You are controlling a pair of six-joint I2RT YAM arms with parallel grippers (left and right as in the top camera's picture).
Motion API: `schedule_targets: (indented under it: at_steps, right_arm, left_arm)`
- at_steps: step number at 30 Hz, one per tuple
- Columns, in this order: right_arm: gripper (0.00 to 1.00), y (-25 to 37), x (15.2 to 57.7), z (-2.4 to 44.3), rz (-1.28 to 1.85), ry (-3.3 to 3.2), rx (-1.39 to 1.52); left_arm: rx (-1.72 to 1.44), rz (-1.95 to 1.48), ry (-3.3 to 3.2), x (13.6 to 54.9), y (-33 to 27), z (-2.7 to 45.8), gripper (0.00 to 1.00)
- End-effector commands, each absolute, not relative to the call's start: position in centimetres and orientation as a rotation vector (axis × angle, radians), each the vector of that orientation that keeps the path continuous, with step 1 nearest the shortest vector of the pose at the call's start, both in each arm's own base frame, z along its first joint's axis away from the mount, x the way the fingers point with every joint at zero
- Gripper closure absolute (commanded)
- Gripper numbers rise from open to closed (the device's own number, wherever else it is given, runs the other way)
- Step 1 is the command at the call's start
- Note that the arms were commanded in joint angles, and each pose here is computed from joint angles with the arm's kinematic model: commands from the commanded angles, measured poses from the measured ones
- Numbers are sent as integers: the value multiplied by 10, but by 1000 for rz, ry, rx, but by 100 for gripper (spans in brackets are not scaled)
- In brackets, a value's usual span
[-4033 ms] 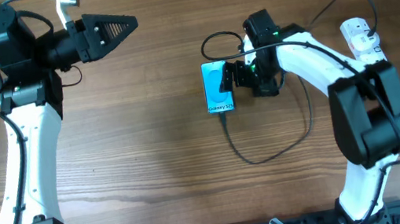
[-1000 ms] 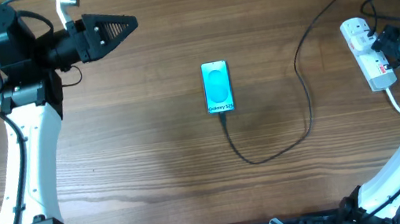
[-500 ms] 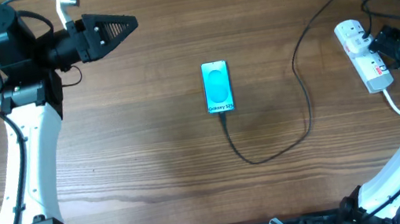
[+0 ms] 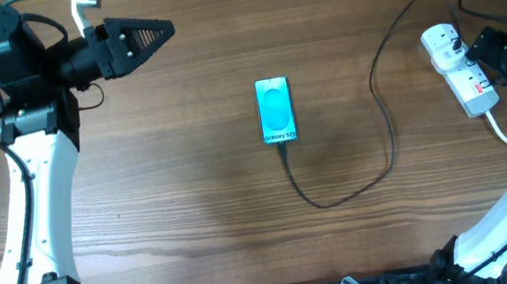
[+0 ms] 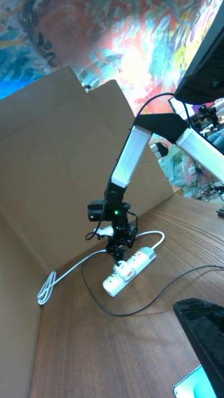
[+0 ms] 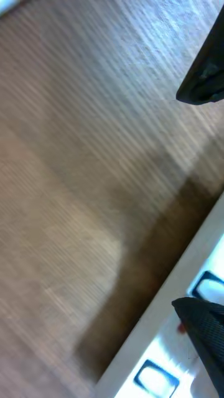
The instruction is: Plug charger to phone and switch on socket
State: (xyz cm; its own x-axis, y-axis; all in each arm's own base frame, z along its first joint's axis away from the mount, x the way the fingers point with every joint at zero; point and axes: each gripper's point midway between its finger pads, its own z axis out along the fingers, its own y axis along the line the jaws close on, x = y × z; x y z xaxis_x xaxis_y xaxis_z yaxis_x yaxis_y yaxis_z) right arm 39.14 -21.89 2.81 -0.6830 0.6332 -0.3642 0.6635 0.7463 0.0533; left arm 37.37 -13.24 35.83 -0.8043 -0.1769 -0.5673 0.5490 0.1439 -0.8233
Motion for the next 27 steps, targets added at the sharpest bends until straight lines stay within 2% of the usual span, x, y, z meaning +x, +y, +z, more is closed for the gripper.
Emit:
schedule_targets:
  at_steps: [1,14,21,27]
  right_arm:
    - [0,-211,388,28,-100,2602,1004]
    - [0,-204,377,22,-82,2640,1057]
    - [0,-202,373,1,-80,2688,1075]
    - [0,-220,377,19,-89,2610,1123]
  left_arm:
    - [369,-1703,1868,373,-131,359,0]
    - [369,-1703,1868,373,-131,359,0]
    - [369,-1703,1868,373,-131,359,0]
    - [369,-1703,1868,373,-131,359,0]
